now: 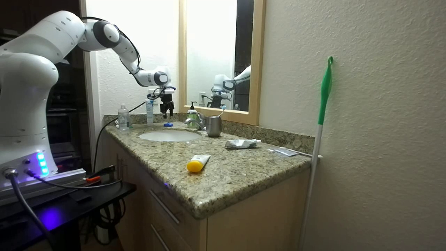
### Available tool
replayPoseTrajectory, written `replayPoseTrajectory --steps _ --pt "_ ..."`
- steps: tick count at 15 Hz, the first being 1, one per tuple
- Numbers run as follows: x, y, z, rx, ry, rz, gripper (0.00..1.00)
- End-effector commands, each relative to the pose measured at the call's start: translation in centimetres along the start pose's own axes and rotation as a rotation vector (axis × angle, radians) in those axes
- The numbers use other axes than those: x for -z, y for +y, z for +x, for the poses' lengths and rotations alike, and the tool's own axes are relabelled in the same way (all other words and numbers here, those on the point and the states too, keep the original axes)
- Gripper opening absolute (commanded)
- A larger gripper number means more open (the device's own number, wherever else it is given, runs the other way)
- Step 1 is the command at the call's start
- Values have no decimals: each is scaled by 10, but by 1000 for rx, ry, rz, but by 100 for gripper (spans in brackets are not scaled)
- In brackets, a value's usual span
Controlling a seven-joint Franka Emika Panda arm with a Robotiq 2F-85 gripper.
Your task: Move the blue case to the left side of the sink counter and then put it back on the right side of the sink counter
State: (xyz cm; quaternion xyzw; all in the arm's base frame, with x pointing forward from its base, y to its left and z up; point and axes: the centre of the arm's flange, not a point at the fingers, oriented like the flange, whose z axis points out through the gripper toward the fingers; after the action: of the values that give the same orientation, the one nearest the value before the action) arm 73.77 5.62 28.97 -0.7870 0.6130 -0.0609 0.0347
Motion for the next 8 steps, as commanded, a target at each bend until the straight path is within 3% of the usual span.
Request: replayPoseTrajectory --steps 1,3,7,8 --pt "-11 -5 -1 -18 -6 -18 100" --pt "-29 -12 -2 -34 -50 -29 100" --pt "-66 -17 2 -86 -59 -26 100" --pt "-51 -1 -6 -54 -36 -37 100"
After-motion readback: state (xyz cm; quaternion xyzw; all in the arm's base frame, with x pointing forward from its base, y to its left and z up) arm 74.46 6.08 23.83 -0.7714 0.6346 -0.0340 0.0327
